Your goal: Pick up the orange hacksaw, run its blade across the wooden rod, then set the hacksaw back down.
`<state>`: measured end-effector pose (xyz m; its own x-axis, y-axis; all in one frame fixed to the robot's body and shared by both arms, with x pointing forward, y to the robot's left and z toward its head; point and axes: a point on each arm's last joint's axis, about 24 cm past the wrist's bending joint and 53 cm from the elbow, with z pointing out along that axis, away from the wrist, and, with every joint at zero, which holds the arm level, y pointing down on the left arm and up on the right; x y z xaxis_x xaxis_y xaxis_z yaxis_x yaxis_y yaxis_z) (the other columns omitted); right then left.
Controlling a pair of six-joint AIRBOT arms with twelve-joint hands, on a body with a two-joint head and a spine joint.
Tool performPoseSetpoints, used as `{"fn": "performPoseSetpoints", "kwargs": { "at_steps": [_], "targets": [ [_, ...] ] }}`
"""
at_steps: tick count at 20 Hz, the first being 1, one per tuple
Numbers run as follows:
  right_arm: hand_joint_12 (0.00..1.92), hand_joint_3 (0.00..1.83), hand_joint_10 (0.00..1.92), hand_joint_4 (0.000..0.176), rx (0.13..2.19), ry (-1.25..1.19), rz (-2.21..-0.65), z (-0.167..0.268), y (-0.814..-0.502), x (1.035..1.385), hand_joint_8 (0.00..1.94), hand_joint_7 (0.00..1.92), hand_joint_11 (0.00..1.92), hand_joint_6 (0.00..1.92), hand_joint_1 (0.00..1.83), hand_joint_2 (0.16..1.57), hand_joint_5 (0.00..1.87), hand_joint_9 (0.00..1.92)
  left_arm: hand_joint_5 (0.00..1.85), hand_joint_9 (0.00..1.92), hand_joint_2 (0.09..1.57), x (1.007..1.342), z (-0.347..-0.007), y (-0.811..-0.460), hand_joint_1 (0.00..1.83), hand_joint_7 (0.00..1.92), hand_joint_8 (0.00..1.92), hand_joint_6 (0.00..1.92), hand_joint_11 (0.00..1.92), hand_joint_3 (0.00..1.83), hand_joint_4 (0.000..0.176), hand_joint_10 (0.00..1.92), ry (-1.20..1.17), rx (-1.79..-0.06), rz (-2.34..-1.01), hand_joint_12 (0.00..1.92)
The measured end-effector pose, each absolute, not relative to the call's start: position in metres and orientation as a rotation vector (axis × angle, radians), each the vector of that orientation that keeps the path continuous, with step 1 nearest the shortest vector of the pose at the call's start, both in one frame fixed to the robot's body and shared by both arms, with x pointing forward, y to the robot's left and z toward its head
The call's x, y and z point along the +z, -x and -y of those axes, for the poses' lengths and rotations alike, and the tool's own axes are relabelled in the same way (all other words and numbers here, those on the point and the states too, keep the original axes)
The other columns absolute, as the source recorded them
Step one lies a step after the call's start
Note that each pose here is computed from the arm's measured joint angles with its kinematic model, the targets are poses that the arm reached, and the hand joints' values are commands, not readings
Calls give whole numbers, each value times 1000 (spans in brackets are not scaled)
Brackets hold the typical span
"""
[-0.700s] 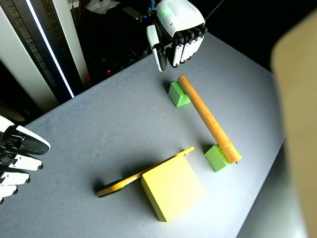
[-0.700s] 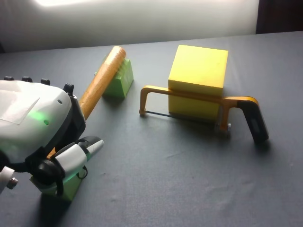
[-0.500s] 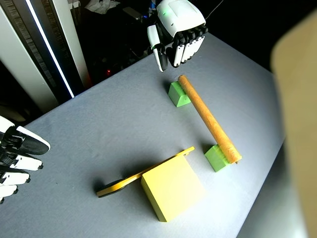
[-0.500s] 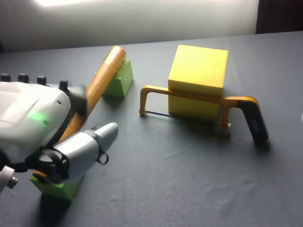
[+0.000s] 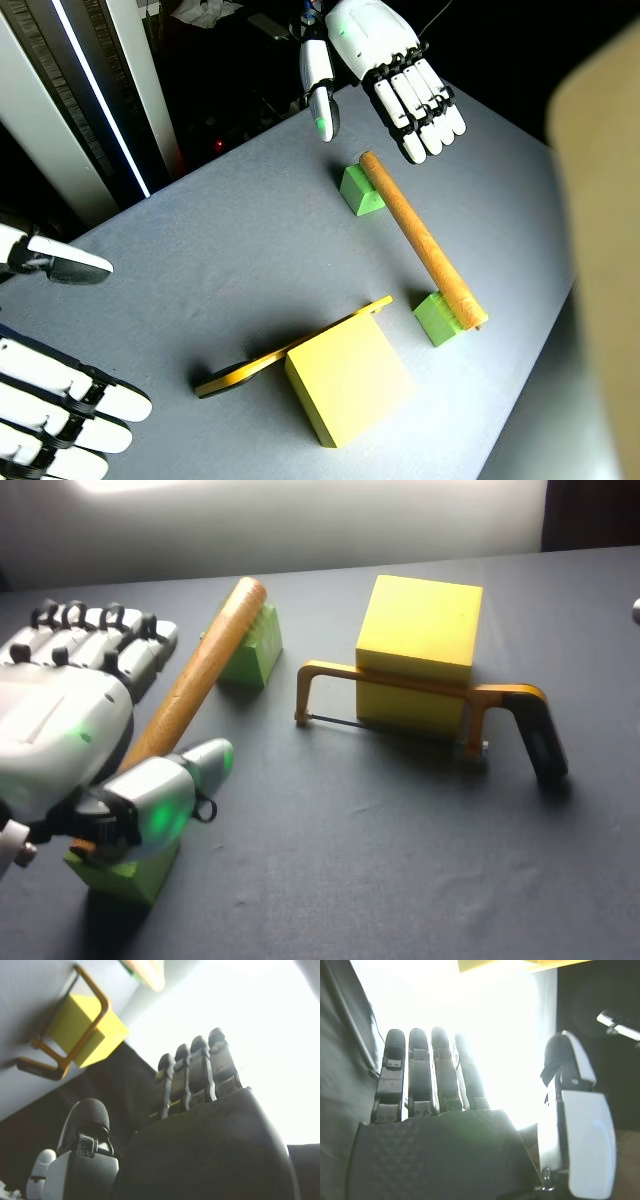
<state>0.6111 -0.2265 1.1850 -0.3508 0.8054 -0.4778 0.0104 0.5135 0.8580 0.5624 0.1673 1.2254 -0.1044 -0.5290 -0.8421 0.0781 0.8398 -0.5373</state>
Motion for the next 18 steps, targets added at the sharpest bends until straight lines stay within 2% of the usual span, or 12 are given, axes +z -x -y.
{"fn": "performPoseSetpoints", "kwargs": {
  "at_steps": [5, 7, 10, 14, 18],
  "targets": [
    [139, 0, 0, 0, 1092, -829, -1684, 213, -627, 1192, 1, 64, 0, 2, 1240, 987, 134, 25, 55, 2, 1354, 1212, -172, -561, 0, 6, 2, 7, 0, 6, 0, 1, 360, -483, -1652, 0],
    [272, 0, 3, 0, 1135, -918, -1715, 204, -633, 1179, 2, 96, 0, 1, 1259, 989, 151, 65, 40, 0, 1352, 1206, -176, -560, 0, 0, 0, 0, 0, 5, 0, 0, 363, -465, -1669, 0],
    [345, 0, 5, 0, 1174, -1060, -1735, 200, -637, 1164, 3, 110, 0, 2, 1317, 989, 157, 88, 33, 0, 1350, 1196, -178, -558, 0, 0, 0, 0, 0, 3, 0, 0, 369, -459, -1691, 0],
    [324, 4, 0, 0, 1217, -1105, -1750, 183, -640, 1157, 0, 86, 0, 0, 1368, 1007, 141, 74, 45, 0, 1353, 1194, -187, -557, 0, 7, 3, 6, 0, 4, 0, 0, 397, -438, -1678, 0],
    [324, 3, 0, 0, 1262, -1195, -1751, 167, -651, 1144, 1, 90, 0, 1, 1289, 1021, 153, 64, 49, 0, 1347, 1183, -202, -553, 0, 10, 3, 5, 0, 0, 0, 0, 471, -403, -1668, 0]
  ]
}}
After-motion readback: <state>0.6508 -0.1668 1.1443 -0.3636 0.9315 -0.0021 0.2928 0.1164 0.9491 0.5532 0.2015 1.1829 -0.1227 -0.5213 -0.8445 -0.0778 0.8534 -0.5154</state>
